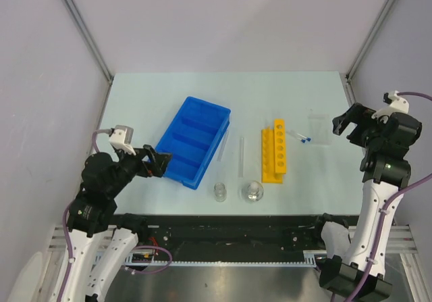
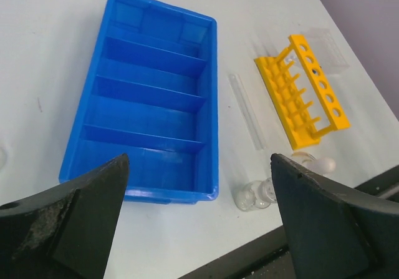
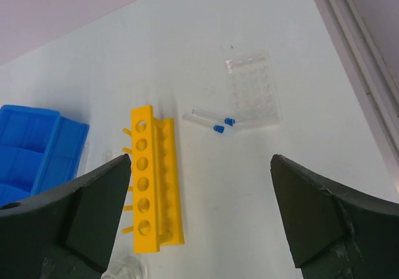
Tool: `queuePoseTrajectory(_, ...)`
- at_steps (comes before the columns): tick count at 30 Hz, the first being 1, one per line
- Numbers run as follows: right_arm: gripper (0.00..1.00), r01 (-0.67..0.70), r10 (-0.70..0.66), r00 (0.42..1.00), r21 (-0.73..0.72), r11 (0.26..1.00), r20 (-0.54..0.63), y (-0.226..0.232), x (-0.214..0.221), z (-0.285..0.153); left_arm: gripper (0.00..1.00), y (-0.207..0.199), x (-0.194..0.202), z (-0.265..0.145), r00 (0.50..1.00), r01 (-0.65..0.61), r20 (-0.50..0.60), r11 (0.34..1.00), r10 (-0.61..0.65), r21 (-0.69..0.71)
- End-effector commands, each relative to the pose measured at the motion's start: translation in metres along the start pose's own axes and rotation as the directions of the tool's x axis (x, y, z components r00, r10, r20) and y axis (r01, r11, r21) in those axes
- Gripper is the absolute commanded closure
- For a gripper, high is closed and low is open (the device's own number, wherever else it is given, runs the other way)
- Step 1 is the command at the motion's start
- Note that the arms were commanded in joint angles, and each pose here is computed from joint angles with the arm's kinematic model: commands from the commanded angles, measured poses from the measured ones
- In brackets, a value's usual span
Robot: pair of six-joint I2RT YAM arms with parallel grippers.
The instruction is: Organize the chemistry lab equipment
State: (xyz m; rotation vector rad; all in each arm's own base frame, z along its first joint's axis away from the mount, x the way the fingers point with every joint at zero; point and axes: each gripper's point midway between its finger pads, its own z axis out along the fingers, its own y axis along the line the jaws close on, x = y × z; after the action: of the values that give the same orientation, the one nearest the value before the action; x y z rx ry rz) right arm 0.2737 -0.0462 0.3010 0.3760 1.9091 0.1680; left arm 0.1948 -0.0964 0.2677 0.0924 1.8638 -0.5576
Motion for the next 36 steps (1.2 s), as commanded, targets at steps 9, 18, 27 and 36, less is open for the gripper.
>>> queuePoseTrajectory(9, 0.00, 0.234, -0.265, 0.963, -0.667, 0.707, 0.056, 0.085, 0.022, -0.052, 0.00, -0.055, 0.007, -0.009, 0.993, 0.042, -0.120, 0.955, -0.007, 0.292)
queuePoseTrajectory(18, 0.00, 0.288, -0.333, 0.938, -0.744, 0.603, 0.094, 0.092, 0.038, -0.054, 0.00, -0.068, 0.044, 0.011, 0.960, 0.129, -0.280, 0.935, -0.033, 0.331)
queuePoseTrajectory(27, 0.00, 0.308, -0.469, 0.883, -0.776, 0.551, 0.019, 0.098, 0.081, -0.023, 0.00, -0.088, 0.087, 0.052, 0.915, 0.078, -0.403, 0.966, 0.029, 0.247)
queuePoseTrajectory(36, 0.00, 0.314, -0.448, 0.893, -0.777, 0.545, 0.046, 0.090, 0.111, -0.023, 0.00, -0.131, 0.134, 0.067, 0.784, -0.095, -0.561, 0.944, 0.266, 0.315)
